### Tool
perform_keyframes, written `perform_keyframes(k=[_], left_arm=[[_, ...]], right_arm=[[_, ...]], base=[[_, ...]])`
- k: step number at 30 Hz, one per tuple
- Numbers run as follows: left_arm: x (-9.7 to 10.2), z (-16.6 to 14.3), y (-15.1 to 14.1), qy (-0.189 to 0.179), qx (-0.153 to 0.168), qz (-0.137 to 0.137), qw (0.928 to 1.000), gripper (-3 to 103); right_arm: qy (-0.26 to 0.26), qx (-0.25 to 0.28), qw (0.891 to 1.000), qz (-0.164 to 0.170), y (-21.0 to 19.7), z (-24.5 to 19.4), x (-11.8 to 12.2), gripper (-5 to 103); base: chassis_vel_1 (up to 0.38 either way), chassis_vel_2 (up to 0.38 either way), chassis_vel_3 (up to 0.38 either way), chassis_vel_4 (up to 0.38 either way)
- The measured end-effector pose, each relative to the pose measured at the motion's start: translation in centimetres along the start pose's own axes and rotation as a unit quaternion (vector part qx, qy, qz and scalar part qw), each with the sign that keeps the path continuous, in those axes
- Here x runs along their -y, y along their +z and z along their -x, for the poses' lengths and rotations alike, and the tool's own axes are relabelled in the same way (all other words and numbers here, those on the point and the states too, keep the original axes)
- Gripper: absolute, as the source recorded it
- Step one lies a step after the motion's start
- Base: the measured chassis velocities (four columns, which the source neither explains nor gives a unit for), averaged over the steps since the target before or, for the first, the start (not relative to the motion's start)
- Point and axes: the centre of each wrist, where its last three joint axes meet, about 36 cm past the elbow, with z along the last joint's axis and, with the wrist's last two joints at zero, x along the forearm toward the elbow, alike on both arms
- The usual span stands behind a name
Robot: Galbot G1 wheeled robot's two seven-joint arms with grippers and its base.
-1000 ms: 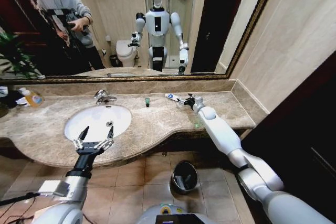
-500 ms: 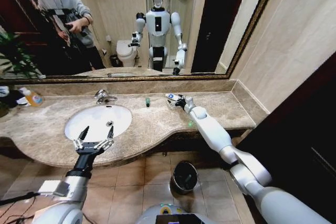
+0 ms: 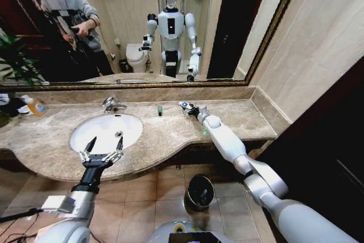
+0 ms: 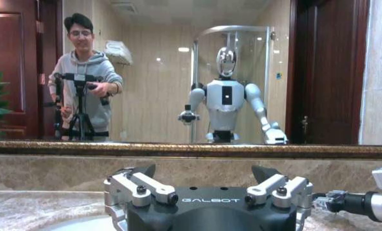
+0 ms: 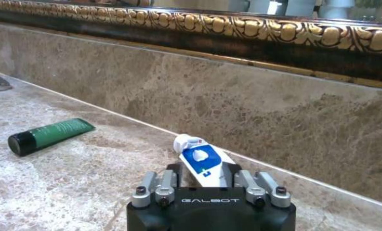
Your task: Pick up the trash from the sink and place it in the trash bin.
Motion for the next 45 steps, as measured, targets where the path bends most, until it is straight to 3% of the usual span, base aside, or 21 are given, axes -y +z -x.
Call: perform_keyframes(k=[1, 7, 9, 12, 21, 23, 26, 28, 35, 37, 40, 45], left_arm=[[0.0, 0.0, 0.0, 0.0, 0.0, 0.0, 1.0, 100], [0.0, 0.0, 0.0, 0.0, 0.0, 0.0, 1.0, 100], [0.0, 0.0, 0.0, 0.0, 0.0, 0.0, 1.0, 100], [0.0, 0.0, 0.0, 0.0, 0.0, 0.0, 1.0, 100], [0.0, 0.0, 0.0, 0.0, 0.0, 0.0, 1.0, 100], [0.0, 0.0, 0.0, 0.0, 0.0, 0.0, 1.0, 100], [0.0, 0.0, 0.0, 0.0, 0.0, 0.0, 1.0, 100], [0.0, 0.0, 0.0, 0.0, 0.0, 0.0, 1.0, 100], [0.0, 0.0, 0.0, 0.0, 0.0, 0.0, 1.0, 100], [0.0, 0.0, 0.0, 0.0, 0.0, 0.0, 1.0, 100], [0.0, 0.0, 0.0, 0.0, 0.0, 0.0, 1.0, 100], [0.0, 0.0, 0.0, 0.0, 0.0, 0.0, 1.0, 100]], right_arm=[[0.0, 0.0, 1.0, 0.0, 0.0, 0.0, 0.0, 45], [0.005, 0.001, 1.0, -0.002, 0.1, -0.3, 0.6, 19], [0.006, 0.001, 1.0, -0.003, 0.2, -0.4, 0.7, 19], [0.009, 0.003, 1.0, -0.003, 0.4, -0.7, 1.0, 3], [0.009, 0.016, 1.0, -0.008, 0.3, -1.3, 0.8, -1], [0.01, 0.017, 1.0, -0.009, 0.2, -1.3, 0.8, 4], [0.011, 0.021, 1.0, -0.011, -0.4, -1.0, 0.7, 21], [0.01, 0.021, 1.0, -0.012, -0.5, -0.9, 0.7, 21], [0.009, 0.017, 1.0, -0.019, -0.5, -0.4, 0.0, 54], [0.009, 0.016, 1.0, -0.02, -0.3, -0.3, -0.1, 54], [0.011, 0.016, 1.0, -0.024, -0.1, 0.4, -0.6, 70], [0.023, 0.023, 0.999, -0.026, -0.6, 1.8, -1.2, 86]], base=[[0.0, 0.0, 0.0, 0.0], [0.0, 0.0, 0.0, 0.0], [0.0, 0.0, 0.0, 0.0], [0.0, 0.0, 0.0, 0.0], [0.0, 0.0, 0.0, 0.0], [0.0, 0.0, 0.0, 0.0], [0.0, 0.0, 0.0, 0.0], [0.0, 0.0, 0.0, 0.0], [0.0, 0.0, 0.0, 0.0], [0.0, 0.0, 0.0, 0.0], [0.0, 0.0, 0.0, 0.0], [0.0, 0.0, 0.0, 0.0]])
